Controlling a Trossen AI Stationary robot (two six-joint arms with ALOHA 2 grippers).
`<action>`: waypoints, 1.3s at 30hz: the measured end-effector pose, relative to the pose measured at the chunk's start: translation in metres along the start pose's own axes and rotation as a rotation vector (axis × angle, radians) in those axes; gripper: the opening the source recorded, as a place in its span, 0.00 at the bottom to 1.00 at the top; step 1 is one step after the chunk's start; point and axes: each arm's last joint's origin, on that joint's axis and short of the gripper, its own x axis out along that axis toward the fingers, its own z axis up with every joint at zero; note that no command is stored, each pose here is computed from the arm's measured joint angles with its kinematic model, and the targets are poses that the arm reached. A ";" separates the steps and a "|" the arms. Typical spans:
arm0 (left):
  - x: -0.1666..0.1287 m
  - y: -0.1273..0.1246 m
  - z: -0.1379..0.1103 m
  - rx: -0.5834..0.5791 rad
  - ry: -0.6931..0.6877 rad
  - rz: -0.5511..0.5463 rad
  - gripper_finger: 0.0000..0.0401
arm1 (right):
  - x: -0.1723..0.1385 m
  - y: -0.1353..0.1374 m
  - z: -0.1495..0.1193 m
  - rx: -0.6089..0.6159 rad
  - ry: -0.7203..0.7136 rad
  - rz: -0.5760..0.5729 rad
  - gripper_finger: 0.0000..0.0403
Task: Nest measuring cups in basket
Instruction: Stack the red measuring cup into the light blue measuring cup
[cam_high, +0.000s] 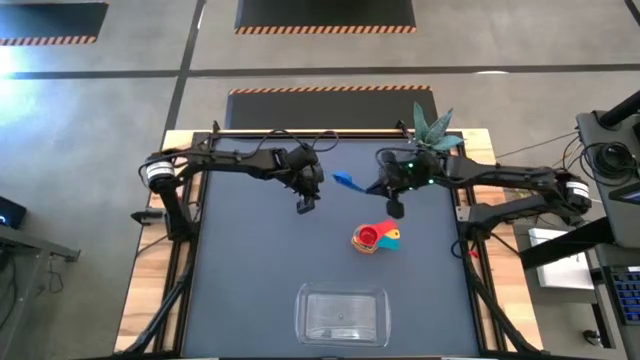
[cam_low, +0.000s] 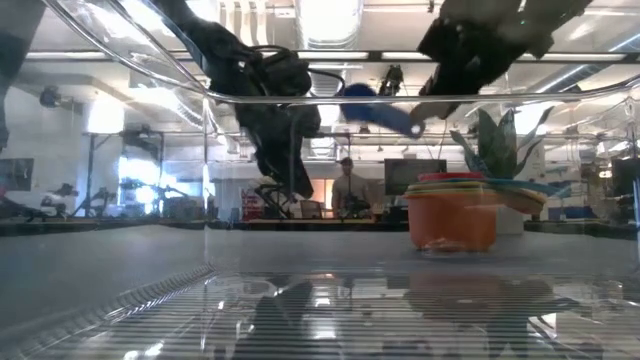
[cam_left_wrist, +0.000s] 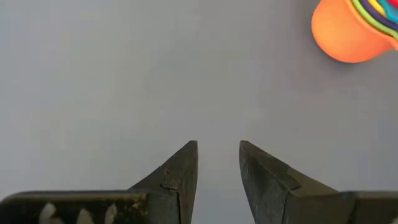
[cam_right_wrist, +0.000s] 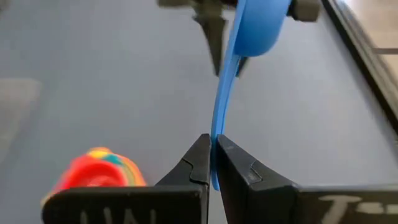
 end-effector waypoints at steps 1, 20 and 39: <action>0.000 0.000 0.000 0.001 0.000 -0.001 0.25 | -0.003 0.002 0.001 0.013 -0.014 0.020 0.02; -0.012 -0.011 0.011 0.048 -0.087 -0.005 0.25 | -0.012 0.026 -0.018 0.202 0.046 0.291 0.02; -0.112 -0.036 0.001 0.146 -0.467 0.031 0.19 | -0.023 0.035 -0.026 0.209 0.019 0.352 0.02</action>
